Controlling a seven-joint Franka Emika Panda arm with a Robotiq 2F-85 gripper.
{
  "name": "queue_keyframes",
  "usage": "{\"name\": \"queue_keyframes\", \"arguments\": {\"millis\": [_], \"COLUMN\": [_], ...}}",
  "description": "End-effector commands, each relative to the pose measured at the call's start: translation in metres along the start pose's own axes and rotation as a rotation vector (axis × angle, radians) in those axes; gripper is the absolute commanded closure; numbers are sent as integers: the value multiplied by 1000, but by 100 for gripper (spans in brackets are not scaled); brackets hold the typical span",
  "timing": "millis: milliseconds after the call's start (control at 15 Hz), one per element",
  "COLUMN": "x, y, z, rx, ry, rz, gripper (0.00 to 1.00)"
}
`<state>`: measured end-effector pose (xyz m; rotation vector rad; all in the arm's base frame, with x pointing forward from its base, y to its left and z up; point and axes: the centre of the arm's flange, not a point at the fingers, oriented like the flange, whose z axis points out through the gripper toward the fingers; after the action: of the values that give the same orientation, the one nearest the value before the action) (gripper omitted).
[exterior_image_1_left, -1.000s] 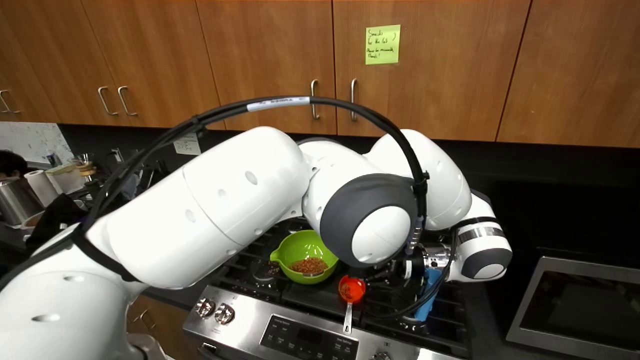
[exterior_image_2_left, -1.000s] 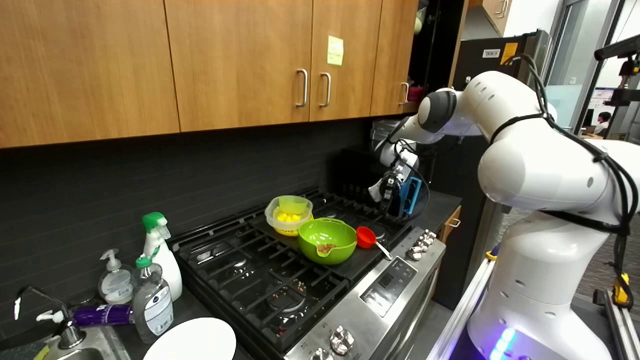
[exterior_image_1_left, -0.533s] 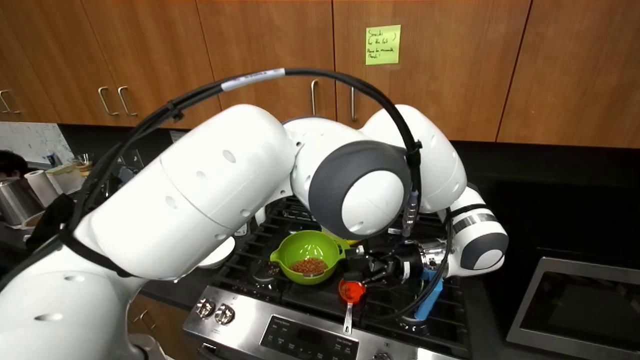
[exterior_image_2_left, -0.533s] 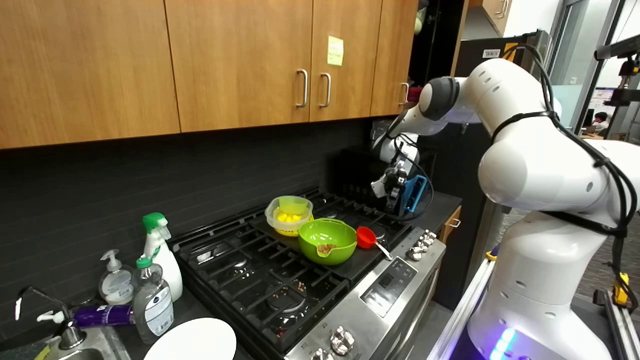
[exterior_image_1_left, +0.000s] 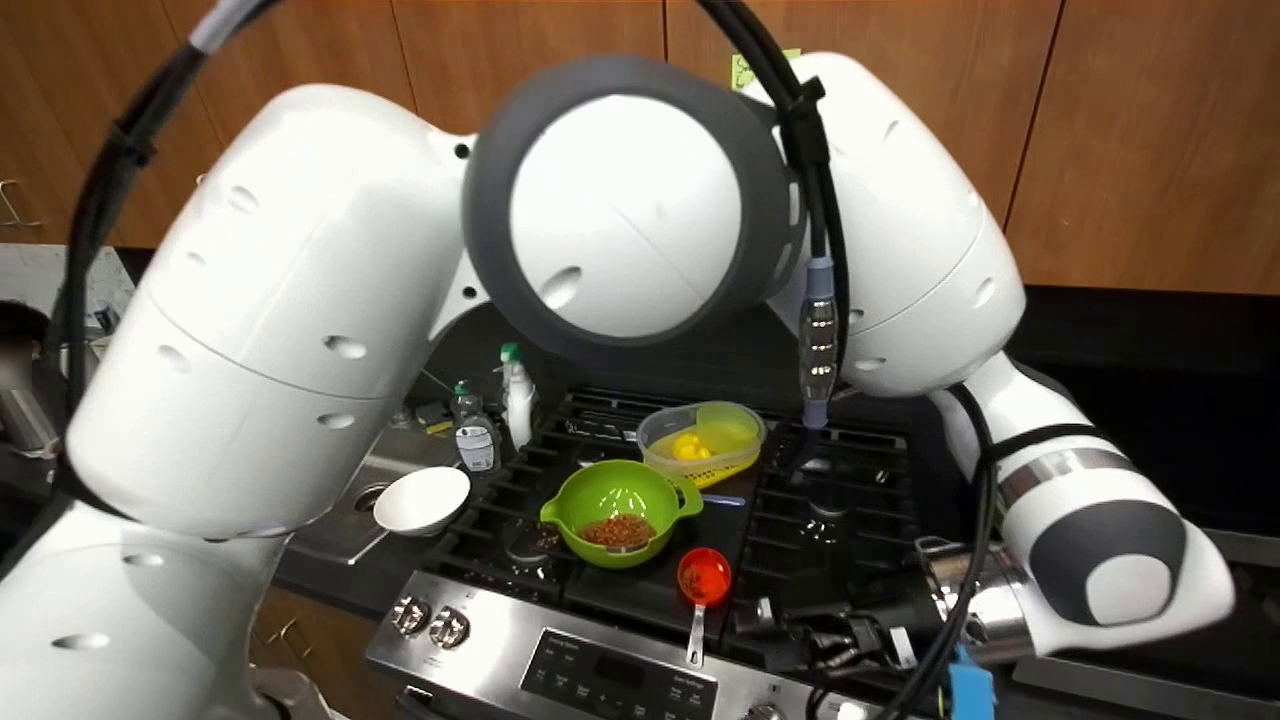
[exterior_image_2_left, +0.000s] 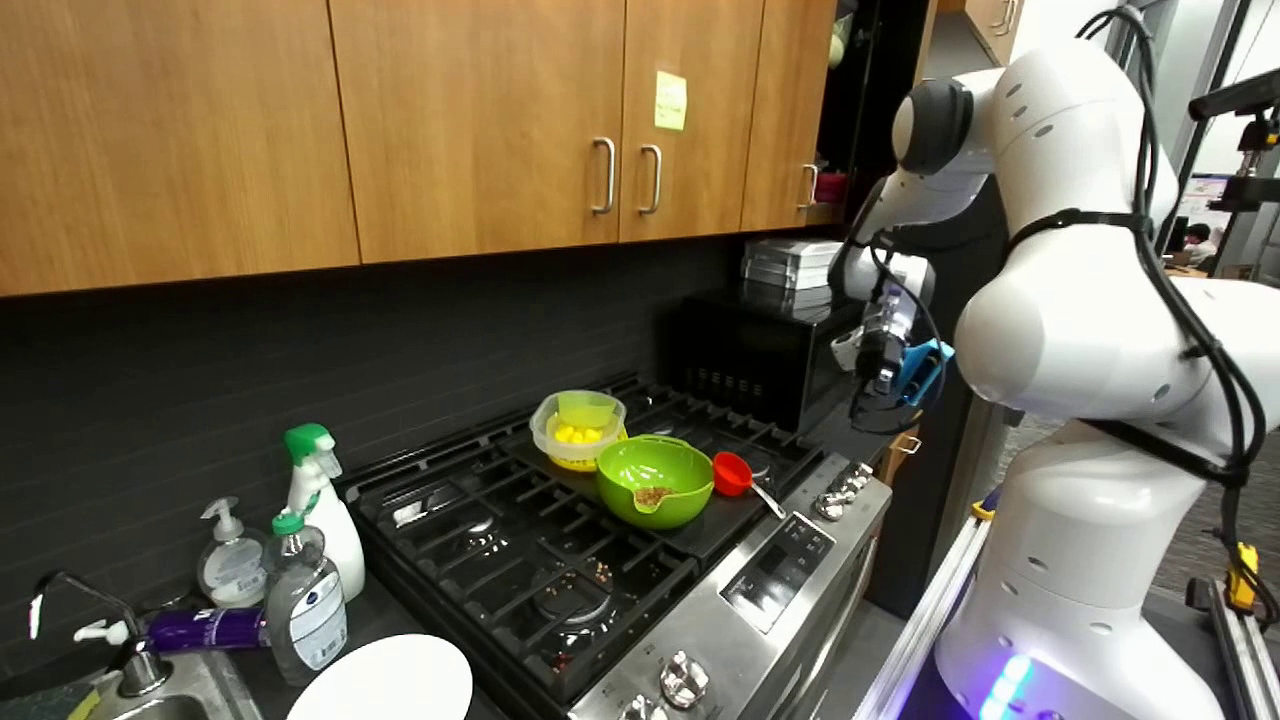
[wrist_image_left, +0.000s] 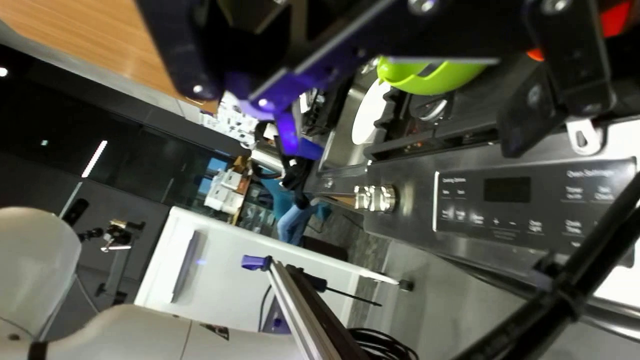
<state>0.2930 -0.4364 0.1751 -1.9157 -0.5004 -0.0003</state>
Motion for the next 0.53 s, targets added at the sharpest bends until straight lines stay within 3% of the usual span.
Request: {"name": "queue_keyframes", "arguments": {"millis": [0,267,467], "x": [-86,-188,-255], "y": [-49,-76,-77], "z": [-25,-55,-66], "rx": [-199,-426,-440], "ry": [38,75,-10], "rz": [26,80,93], "gripper": [0,0,0]}}
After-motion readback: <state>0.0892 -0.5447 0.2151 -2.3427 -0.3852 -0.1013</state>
